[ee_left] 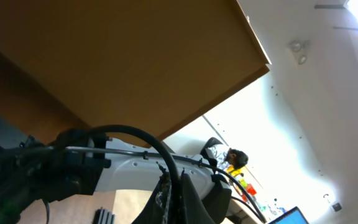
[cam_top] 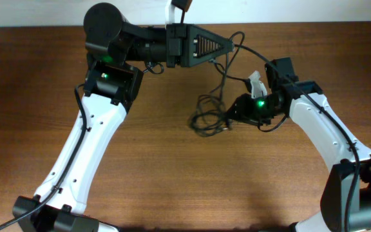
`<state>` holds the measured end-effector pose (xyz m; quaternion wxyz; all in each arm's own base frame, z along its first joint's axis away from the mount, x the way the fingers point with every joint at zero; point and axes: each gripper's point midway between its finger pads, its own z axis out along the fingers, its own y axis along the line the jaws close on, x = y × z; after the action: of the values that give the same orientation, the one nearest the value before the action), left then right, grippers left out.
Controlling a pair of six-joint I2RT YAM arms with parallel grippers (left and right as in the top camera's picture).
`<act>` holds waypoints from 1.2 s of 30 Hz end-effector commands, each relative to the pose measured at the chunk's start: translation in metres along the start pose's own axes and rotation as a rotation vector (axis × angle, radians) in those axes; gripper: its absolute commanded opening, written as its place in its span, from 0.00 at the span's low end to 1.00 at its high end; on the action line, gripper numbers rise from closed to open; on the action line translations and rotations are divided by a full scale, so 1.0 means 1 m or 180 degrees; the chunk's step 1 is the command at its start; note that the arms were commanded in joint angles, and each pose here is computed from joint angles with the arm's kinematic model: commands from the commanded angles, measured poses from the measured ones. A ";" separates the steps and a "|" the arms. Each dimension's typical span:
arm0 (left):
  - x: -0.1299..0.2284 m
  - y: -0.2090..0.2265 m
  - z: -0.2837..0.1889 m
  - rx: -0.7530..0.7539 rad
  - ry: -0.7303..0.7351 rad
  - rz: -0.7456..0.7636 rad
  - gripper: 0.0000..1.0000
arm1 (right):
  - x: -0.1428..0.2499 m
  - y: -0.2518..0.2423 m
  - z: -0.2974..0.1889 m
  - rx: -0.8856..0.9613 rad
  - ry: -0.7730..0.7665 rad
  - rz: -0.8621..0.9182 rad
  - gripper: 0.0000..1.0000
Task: Untangle cables
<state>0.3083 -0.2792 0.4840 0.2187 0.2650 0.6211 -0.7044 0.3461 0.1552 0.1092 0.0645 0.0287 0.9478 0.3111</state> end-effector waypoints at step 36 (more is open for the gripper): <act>0.063 0.213 -0.277 -0.4698 -0.1810 -0.1917 0.05 | 0.012 -0.163 -0.075 0.1680 -0.0347 0.1735 0.04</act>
<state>0.4228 -0.0804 0.2666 0.2343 -0.2747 0.8787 -0.3123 0.3213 -0.0192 0.0724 0.0224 0.3089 0.9494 0.0523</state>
